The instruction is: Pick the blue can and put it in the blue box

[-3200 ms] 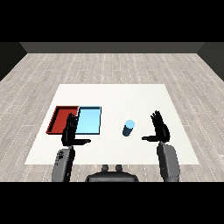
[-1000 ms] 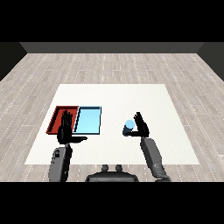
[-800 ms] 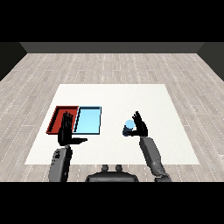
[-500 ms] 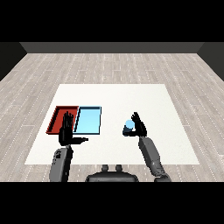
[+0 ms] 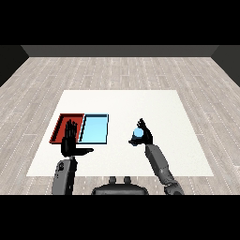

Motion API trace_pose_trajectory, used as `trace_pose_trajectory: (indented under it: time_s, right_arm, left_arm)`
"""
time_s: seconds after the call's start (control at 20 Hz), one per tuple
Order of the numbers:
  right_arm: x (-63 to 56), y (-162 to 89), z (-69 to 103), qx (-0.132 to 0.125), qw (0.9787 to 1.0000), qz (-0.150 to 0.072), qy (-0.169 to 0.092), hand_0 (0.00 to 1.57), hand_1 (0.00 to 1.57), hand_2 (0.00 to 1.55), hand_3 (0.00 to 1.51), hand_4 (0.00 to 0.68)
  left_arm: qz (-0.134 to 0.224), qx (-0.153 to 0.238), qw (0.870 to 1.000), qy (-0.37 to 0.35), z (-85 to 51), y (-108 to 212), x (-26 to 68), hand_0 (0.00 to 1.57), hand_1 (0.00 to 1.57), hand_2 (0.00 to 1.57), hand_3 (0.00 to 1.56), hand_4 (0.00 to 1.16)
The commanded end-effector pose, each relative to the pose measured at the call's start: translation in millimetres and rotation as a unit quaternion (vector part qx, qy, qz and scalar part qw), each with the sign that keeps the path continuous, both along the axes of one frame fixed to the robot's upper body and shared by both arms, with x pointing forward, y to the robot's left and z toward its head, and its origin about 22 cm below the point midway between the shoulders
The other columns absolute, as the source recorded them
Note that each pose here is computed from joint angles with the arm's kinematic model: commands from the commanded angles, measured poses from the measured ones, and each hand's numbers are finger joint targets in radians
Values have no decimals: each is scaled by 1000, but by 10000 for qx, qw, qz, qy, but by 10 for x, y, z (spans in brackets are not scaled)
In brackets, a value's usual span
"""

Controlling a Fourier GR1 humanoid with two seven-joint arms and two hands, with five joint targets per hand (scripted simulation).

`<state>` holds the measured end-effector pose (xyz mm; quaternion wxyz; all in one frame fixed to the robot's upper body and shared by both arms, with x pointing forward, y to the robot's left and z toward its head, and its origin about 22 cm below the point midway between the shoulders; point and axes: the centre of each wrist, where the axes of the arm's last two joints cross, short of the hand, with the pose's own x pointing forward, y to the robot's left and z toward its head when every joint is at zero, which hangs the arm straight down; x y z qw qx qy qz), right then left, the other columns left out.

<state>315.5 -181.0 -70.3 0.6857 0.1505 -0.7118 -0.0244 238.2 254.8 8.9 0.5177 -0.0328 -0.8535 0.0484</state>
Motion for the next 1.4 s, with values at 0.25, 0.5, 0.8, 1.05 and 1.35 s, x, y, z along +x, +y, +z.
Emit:
trace_pose_trajectory:
  time_s: [0.25,0.5,0.8,1.05,1.35]
  right_arm:
    - [30,123,38,20,9997,-193,117,0,0,0,0,0]
    - [117,185,22,-733,9962,-371,278,1553,1553,1485,1448,647]
    - [135,121,-32,-935,9941,-430,342,1559,1559,1492,1442,683]
    - [38,123,146,-860,9956,-350,-102,1524,1524,1468,1420,659]
    - [181,70,496,-835,9942,-299,-605,1472,1472,1451,1410,649]
  left_arm:
    - [35,-18,10000,34,-166,79,-41,0,0,0,0,0]
    - [75,48,10000,28,-88,186,-20,0,0,0,0,0]
    - [-107,-54,9999,-10,43,64,-7,0,0,0,0,0]
    - [-184,-64,9997,143,-243,-41,-6,0,0,0,0,0]
    - [-274,414,9985,219,-118,-297,175,0,0,0,0,0]
